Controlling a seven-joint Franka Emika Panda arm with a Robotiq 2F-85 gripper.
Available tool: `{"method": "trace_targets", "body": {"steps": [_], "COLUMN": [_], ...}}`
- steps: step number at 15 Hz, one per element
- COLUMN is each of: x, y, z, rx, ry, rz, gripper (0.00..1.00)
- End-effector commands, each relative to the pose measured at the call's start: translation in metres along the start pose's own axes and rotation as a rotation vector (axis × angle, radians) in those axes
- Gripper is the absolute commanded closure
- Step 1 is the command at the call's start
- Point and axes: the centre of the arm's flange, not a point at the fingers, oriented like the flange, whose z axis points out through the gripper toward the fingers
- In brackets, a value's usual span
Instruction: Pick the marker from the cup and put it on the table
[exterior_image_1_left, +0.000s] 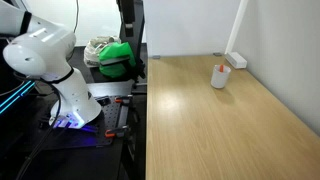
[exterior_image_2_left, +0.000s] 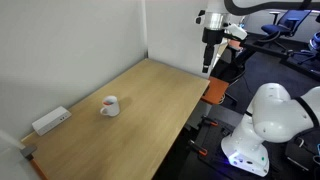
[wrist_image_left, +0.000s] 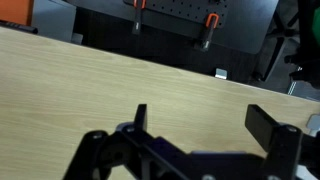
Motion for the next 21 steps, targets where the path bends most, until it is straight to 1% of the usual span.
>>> {"method": "trace_targets", "body": {"steps": [1,8,13,17,21], "x": [0.0,0.003,0.011,0.025,0.045], "y": [0.0,0.0,-0.002,-0.004,-0.004], "z": [0.0,0.001,0.001,0.003,0.008], "rx": [0.0,-0.01,-0.044,-0.065,-0.121], "ry": [0.0,0.001,0.055,0.07,0.125], "rz": [0.0,-0.011,-0.015,-0.028,-0.043], "gripper": [0.0,0.0,0.0,0.0,0.0]}}
